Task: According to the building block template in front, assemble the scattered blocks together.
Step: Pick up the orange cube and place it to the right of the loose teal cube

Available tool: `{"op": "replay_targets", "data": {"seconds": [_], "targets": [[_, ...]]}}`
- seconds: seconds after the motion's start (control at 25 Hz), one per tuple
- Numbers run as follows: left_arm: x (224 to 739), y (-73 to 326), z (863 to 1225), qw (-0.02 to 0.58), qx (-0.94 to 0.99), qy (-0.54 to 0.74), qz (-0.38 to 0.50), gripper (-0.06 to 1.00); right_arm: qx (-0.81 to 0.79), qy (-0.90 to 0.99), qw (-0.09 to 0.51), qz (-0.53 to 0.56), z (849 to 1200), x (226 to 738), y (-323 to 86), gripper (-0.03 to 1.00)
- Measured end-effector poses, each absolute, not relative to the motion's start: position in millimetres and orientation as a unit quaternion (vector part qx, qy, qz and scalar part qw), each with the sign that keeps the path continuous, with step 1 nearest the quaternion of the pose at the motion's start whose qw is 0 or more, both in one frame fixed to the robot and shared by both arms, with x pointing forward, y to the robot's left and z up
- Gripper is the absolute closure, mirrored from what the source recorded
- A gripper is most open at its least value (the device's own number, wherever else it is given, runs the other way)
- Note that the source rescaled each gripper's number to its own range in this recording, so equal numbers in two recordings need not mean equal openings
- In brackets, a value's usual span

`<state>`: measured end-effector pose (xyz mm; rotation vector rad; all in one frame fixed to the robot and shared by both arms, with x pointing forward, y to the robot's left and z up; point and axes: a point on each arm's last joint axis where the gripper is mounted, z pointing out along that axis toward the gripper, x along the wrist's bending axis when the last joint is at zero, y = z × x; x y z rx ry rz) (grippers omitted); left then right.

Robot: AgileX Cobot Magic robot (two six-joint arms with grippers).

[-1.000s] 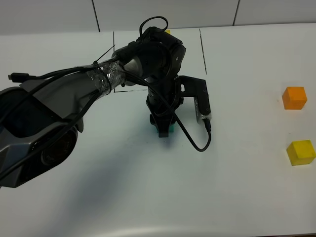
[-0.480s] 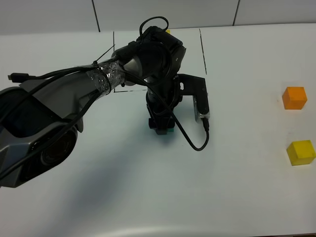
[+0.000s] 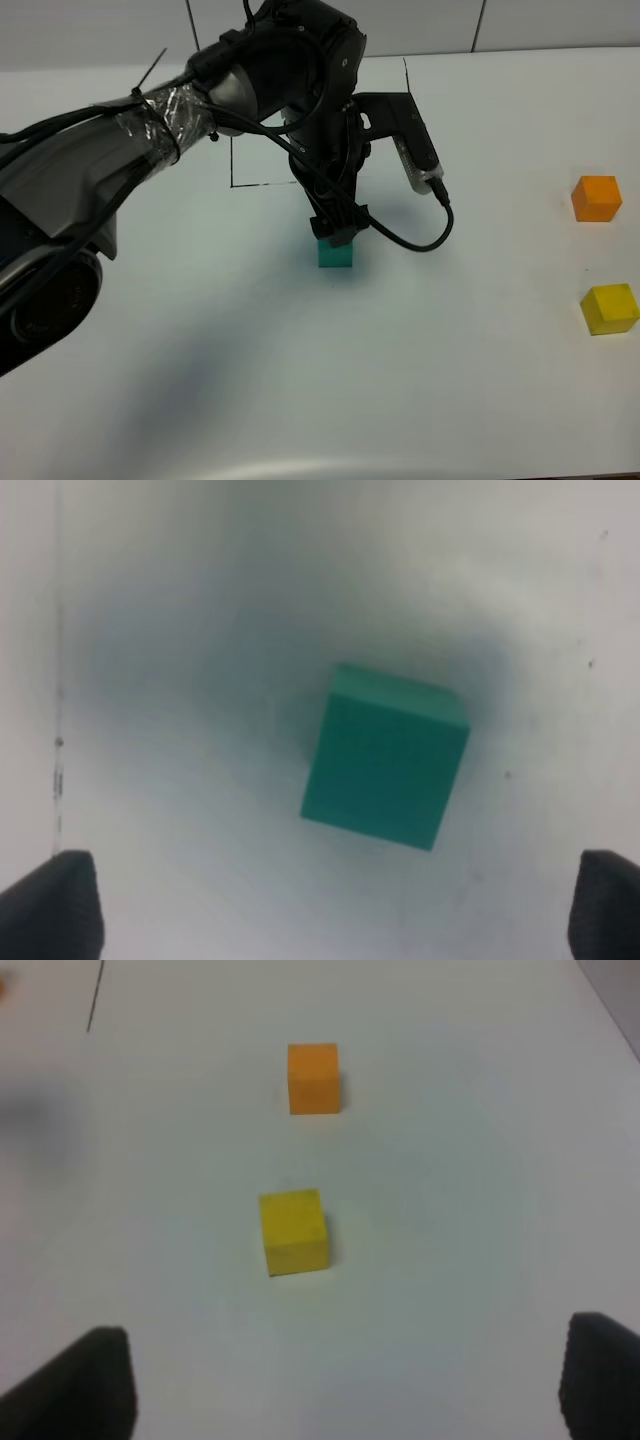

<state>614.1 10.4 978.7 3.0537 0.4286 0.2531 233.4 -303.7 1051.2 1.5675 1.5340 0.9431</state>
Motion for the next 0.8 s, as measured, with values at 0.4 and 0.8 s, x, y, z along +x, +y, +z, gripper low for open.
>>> {"op": "replay_targets", "data": {"seconds": [0.4,0.8], "targets": [[639,82,1047,0.044,0.909,0.378,0.170,0.02,0.610,0.597,0.368,0.367,1051,233,-304,0.24],[620,202,1091,0.087,0.836,0.523,0.140,0.04,0.610,0.597,0.368,0.368,1051,233,-304,0.24]]}}
